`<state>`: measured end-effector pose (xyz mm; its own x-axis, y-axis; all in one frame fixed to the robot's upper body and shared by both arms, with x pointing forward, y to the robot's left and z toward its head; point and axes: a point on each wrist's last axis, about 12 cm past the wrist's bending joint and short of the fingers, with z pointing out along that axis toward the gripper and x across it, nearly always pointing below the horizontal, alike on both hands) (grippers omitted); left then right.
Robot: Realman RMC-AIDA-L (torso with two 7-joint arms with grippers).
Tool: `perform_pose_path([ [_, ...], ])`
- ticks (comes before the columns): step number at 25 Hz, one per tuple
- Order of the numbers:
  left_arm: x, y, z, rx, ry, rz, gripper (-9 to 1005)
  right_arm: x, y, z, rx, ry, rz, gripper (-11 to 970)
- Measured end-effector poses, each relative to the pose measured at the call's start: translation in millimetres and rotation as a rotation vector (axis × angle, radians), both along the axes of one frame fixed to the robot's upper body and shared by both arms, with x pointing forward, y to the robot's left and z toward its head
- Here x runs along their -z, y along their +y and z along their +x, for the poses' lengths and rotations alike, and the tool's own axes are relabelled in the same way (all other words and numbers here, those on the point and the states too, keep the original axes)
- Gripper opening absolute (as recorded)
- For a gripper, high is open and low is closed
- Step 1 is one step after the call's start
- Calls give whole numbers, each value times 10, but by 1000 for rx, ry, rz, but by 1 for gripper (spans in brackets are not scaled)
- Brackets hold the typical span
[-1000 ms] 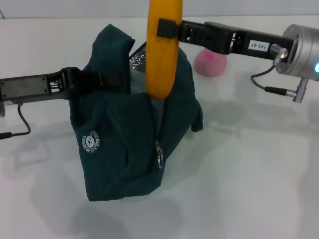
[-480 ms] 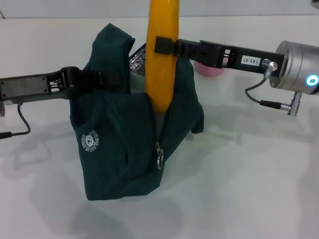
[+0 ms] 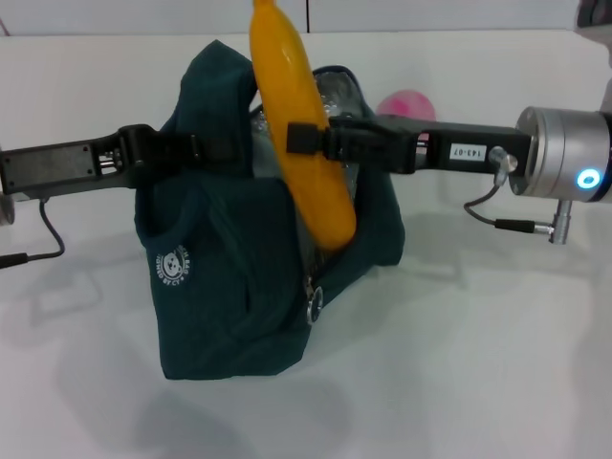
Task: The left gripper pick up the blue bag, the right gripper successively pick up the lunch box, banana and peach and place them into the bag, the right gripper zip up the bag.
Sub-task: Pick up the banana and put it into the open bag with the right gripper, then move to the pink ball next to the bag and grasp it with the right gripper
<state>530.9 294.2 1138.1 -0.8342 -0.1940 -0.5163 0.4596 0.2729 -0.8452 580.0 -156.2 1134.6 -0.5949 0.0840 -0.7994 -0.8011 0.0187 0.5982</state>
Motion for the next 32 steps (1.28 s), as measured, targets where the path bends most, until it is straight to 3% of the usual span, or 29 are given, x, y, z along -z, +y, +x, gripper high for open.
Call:
perform_pose_path([
  [8,12,47,-29,-16,-3,-10,30,62,-35,-23,18,-52,-23,421],
  [27,3,51,-14,-24,-9,-10,29,3,-23,24,39,-114,-7,422],
  [32,5,62,-16,-28,-8,-8,29,-27,-51,37,62,-125,20,638],
])
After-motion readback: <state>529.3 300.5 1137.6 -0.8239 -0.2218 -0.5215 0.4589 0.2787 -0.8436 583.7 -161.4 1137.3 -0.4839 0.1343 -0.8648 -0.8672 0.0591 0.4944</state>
